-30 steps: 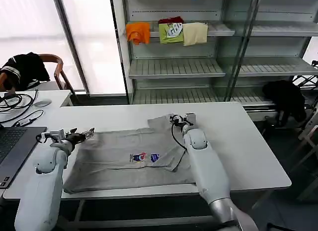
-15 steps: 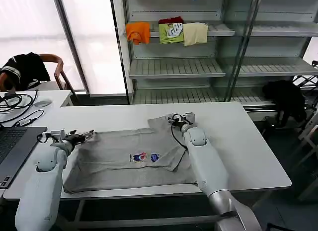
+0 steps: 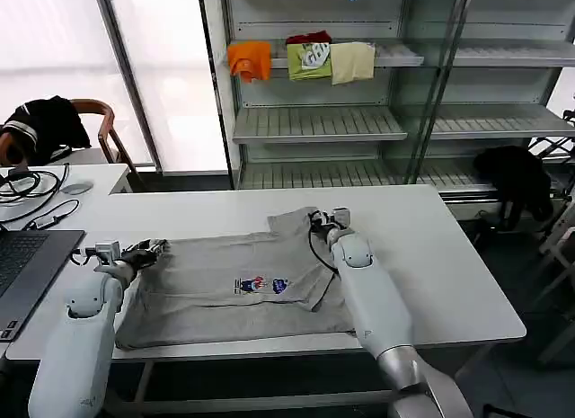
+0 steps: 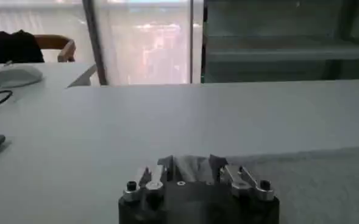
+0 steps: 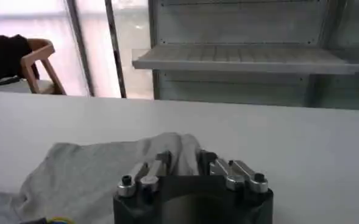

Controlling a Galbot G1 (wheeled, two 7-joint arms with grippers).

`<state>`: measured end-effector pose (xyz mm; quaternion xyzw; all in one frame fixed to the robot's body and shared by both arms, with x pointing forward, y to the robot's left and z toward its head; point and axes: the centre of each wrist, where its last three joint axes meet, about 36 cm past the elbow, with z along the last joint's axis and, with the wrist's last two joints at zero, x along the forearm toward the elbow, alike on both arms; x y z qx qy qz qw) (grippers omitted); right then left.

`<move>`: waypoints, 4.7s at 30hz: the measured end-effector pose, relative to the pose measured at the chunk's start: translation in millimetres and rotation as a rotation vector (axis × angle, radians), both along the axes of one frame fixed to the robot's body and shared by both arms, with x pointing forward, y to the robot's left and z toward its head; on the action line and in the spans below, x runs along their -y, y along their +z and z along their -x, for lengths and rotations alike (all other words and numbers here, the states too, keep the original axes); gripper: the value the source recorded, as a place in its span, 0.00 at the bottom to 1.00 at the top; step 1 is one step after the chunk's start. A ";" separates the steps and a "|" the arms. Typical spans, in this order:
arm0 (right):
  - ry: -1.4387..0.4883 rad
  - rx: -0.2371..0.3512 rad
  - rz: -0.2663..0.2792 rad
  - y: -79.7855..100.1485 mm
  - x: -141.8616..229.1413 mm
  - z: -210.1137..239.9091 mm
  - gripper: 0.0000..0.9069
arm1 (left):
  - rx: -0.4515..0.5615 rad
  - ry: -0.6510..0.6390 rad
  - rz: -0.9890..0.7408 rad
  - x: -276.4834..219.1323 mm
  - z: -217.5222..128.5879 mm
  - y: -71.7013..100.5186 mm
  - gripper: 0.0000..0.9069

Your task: Fold and organize the clothes.

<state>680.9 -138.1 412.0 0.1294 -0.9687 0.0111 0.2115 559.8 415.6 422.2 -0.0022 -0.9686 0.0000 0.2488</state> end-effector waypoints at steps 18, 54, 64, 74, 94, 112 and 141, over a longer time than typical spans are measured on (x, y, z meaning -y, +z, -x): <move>-0.038 0.137 -0.054 6.7 -5.7 30.0 0.00 | 0.088 0.036 0.060 0.6 9.0 9.6 0.01; -0.022 0.163 -0.163 26.1 50.0 266.5 0.00 | 0.204 -0.028 0.301 -19.8 151.9 15.7 0.01; -0.028 0.109 -0.123 7.0 51.9 295.8 1.00 | 0.137 -0.049 0.302 -14.2 180.4 -3.3 1.00; -0.125 0.142 0.002 4.9 59.8 303.8 1.00 | 0.114 -0.007 0.192 -6.5 197.5 -7.5 1.00; -0.224 0.323 -0.099 86.8 86.9 278.3 1.00 | 0.078 0.059 0.055 30.1 217.6 -22.2 0.01; -0.228 0.365 -0.118 111.2 91.6 265.2 1.00 | 0.114 0.055 0.021 43.6 215.2 -21.1 0.00; -0.217 0.304 -0.120 89.0 83.9 240.3 1.00 | 0.296 0.059 -0.292 -85.5 194.4 124.9 0.01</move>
